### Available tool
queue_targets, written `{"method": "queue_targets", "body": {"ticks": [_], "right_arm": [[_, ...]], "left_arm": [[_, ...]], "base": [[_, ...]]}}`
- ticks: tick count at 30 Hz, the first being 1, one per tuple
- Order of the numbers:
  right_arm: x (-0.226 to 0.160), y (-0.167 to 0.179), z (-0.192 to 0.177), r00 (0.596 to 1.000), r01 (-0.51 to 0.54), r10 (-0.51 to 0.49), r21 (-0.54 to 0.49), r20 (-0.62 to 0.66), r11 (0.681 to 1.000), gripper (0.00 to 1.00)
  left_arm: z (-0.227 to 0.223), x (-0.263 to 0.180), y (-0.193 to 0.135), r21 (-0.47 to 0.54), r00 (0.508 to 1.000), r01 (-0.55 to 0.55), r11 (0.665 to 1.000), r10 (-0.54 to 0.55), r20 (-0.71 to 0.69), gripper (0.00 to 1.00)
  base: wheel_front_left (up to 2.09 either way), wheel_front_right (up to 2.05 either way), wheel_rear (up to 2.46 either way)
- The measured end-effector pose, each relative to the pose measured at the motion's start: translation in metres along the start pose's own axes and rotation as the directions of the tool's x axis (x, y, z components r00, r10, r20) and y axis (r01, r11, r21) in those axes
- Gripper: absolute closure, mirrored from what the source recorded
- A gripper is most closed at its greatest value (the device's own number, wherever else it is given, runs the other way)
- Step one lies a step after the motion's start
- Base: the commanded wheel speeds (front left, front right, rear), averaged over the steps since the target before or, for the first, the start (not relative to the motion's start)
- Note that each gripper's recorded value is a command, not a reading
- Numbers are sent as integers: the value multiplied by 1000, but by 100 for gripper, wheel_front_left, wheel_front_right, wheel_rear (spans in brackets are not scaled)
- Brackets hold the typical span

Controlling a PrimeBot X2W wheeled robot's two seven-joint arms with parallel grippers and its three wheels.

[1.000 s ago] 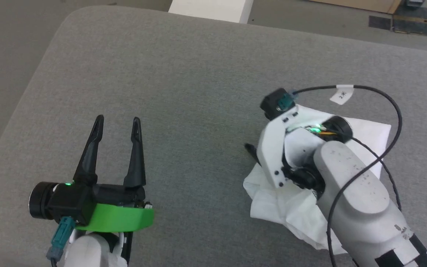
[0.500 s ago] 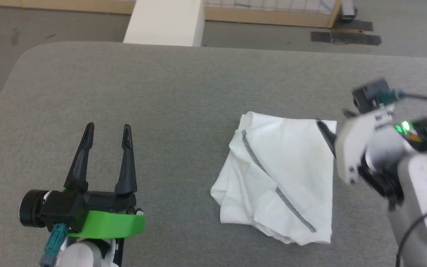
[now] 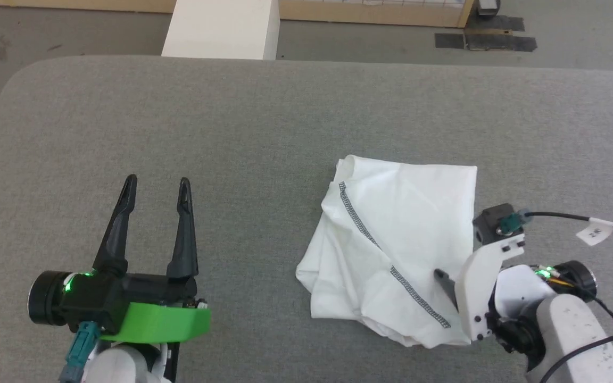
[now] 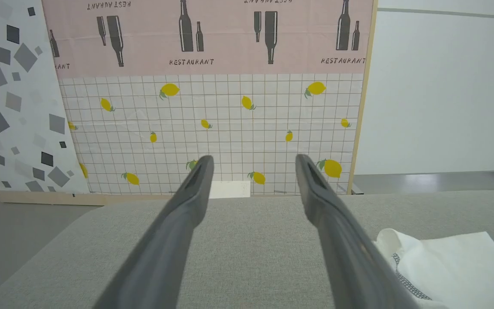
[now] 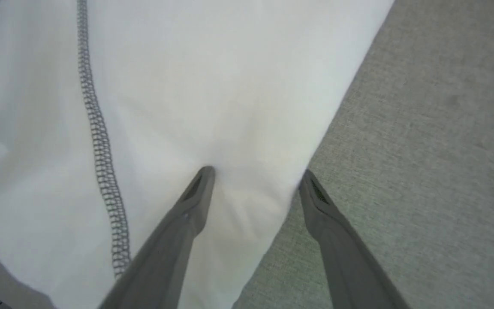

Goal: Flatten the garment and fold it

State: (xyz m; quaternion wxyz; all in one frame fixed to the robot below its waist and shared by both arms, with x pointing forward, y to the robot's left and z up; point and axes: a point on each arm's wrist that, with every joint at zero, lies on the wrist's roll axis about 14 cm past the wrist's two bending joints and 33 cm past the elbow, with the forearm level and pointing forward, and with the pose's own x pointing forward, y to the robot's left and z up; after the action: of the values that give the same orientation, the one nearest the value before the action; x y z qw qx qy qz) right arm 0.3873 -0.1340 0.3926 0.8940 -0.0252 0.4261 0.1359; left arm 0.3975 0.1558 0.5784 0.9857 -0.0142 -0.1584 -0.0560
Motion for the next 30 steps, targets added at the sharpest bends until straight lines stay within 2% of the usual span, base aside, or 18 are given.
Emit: {"method": "queue_targets", "body": {"ticks": [6, 7, 8, 9, 15, 20, 25, 30], "right_arm": [[17, 2, -11, 998, -9, 8, -12, -68, 1000, 0], [19, 1, -10, 997, -9, 7, -19, -71, 1000, 72], [20, 0, -9, 997, -9, 7, -22, -72, 1000, 93], [21, 1, -8, 997, -11, 9, -33, -72, 999, 100], [14, -8, 0, 998, -7, -2, -143, -60, 990, 100], [-11, -53, -1, 991, 73, -101, -294, -83, 953, 100], [-41, -98, -8, 977, 147, -191, -346, -97, 927, 100], [-74, -153, -20, 942, 257, -318, -372, -112, 892, 100]], "left_arm": [[-7, -2, 6, 15, 1000, -15, 1000, 16, -22, 0], [-8, -2, 7, 20, 1000, -17, 1000, 17, -25, 0], [-8, -3, 7, 24, 999, -17, 1000, 18, -28, 0], [-9, -3, 7, 26, 999, -18, 1000, 18, -30, 0], [-12, 3, 0, 13, 1000, 5, 1000, -5, -28, 0], [-19, 16, -18, -16, 998, 56, 998, -56, -26, 0], [-29, 35, -51, -62, 989, 146, 987, -147, -14, 0], [-39, 53, -86, -95, 968, 249, 964, -249, 6, 0]], "base": [[0, 0, 0], [0, 0, 0], [0, 0, 0], [0, 0, 0], [0, 0, 0], [0, 0, 0], [0, 0, 0], [0, 0, 0]]}}
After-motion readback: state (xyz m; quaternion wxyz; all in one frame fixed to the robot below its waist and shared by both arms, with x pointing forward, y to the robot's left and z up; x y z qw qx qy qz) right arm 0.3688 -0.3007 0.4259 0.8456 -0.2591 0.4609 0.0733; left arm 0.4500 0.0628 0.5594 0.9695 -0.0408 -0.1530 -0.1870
